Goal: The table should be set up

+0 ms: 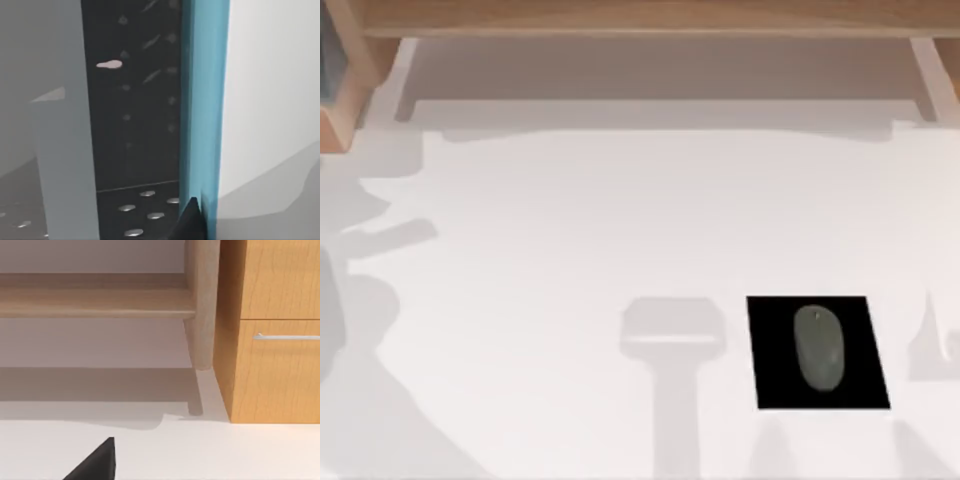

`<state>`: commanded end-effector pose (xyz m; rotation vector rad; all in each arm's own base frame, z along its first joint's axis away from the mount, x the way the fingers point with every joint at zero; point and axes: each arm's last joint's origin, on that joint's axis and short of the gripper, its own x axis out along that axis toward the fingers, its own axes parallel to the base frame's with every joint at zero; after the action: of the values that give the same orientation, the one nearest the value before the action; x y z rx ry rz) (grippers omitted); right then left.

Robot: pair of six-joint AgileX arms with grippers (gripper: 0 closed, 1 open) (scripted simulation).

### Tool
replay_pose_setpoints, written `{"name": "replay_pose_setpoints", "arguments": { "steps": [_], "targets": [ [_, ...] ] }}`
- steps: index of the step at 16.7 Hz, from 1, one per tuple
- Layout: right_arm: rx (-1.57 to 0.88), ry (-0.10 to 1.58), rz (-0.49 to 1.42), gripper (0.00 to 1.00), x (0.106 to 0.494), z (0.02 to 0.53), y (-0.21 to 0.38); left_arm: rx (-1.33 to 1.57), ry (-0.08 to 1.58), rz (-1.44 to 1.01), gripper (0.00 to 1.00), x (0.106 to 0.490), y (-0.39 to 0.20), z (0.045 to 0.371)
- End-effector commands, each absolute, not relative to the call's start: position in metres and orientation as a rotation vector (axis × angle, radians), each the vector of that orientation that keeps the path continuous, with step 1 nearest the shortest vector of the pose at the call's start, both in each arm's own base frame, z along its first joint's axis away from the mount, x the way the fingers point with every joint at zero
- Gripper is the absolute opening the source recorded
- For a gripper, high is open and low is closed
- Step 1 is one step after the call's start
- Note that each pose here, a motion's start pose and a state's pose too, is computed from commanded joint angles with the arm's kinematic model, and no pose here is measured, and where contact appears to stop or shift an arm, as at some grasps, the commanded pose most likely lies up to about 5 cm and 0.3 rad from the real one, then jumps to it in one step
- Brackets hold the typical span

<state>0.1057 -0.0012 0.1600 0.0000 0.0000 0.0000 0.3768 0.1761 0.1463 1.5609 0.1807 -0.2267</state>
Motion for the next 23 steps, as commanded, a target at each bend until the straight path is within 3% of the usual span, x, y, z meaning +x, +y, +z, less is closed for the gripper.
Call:
{"name": "replay_pose_setpoints", "arguments": {
  "steps": [13,23],
  "targets": [
    [0.0,0.0,0.0,1.0,0.1057,0.16,-0.0012,1.561,0.181,-0.227,0.98,0.3768,0.1761,0.1463],
    [0.0,0.0,0.0,1.0,0.1057,0.16,-0.0012,1.561,0.182,-0.223,1.0,0.3757,0.1772,0.1468]
  ]
}}
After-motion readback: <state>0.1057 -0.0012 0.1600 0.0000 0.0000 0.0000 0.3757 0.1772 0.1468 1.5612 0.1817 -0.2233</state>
